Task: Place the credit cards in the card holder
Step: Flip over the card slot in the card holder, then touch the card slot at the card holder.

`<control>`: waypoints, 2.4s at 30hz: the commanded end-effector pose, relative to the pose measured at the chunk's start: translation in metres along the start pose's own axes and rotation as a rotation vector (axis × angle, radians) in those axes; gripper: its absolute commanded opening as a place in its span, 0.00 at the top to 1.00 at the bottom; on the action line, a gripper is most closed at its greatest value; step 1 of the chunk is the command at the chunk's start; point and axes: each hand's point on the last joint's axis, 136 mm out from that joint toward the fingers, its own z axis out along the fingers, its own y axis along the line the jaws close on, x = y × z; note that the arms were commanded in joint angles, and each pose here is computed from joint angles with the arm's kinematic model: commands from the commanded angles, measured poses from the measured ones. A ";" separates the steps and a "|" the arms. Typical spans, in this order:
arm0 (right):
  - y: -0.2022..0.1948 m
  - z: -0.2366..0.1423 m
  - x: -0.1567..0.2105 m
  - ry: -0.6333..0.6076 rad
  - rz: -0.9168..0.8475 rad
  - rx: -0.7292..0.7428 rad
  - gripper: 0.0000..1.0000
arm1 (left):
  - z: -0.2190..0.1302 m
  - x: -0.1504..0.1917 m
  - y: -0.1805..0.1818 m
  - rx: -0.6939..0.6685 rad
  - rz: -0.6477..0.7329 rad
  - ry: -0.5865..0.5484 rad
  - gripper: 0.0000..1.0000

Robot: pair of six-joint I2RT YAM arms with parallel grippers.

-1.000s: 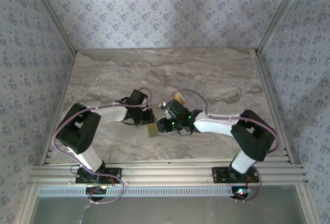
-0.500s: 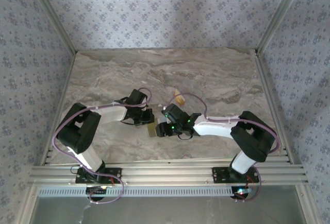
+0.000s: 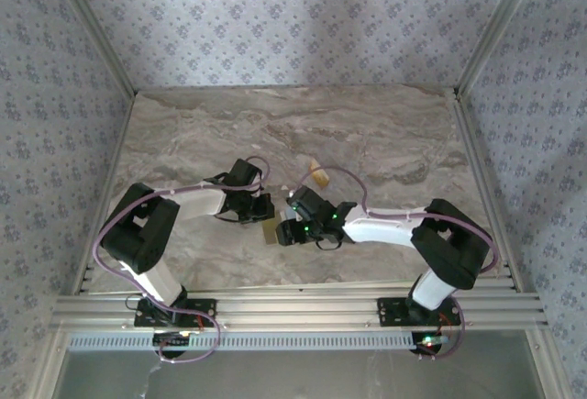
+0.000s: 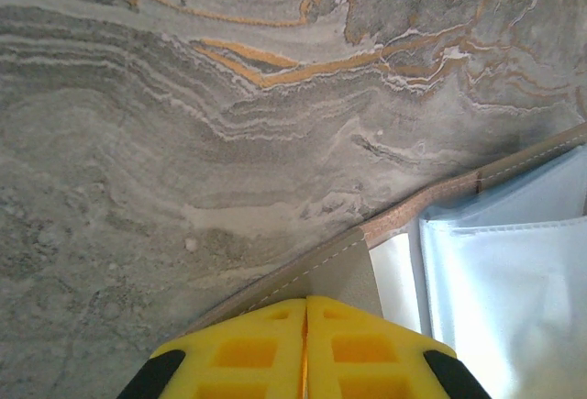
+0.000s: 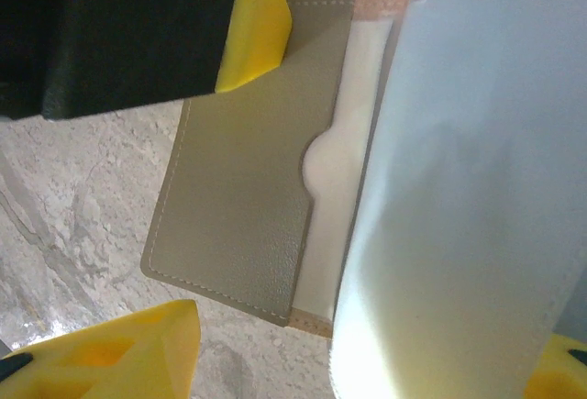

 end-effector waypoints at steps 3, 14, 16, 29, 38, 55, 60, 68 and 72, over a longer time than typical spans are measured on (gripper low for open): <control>0.019 -0.010 -0.028 -0.066 -0.068 -0.065 0.39 | 0.024 0.020 0.047 -0.131 -0.069 0.051 0.92; 0.032 0.006 -0.020 -0.029 -0.074 -0.222 0.38 | 0.011 0.007 0.024 0.108 -0.157 0.022 0.86; 0.032 0.010 -0.018 -0.018 -0.076 -0.227 0.38 | 0.007 0.005 0.024 0.137 -0.179 0.012 0.85; 0.022 0.028 -0.013 0.023 -0.053 -0.215 0.37 | -0.045 -0.011 0.040 0.096 -0.240 -0.140 0.75; 0.027 0.031 -0.014 0.024 -0.025 -0.225 0.36 | -0.078 -0.018 0.041 0.029 -0.223 -0.232 0.65; 0.036 -0.010 -0.029 -0.053 -0.075 -0.207 0.29 | -0.037 -0.015 0.004 0.007 -0.104 -0.115 0.71; 0.018 -0.020 -0.038 -0.067 -0.089 -0.132 0.28 | -0.025 -0.005 0.017 -0.039 -0.094 -0.079 0.72; -0.022 -0.005 -0.046 -0.038 -0.077 0.016 0.31 | -0.022 0.000 0.030 -0.097 -0.061 -0.067 0.72; -0.032 0.009 -0.034 -0.002 -0.049 0.037 0.33 | -0.022 -0.003 0.034 -0.122 -0.044 -0.073 0.72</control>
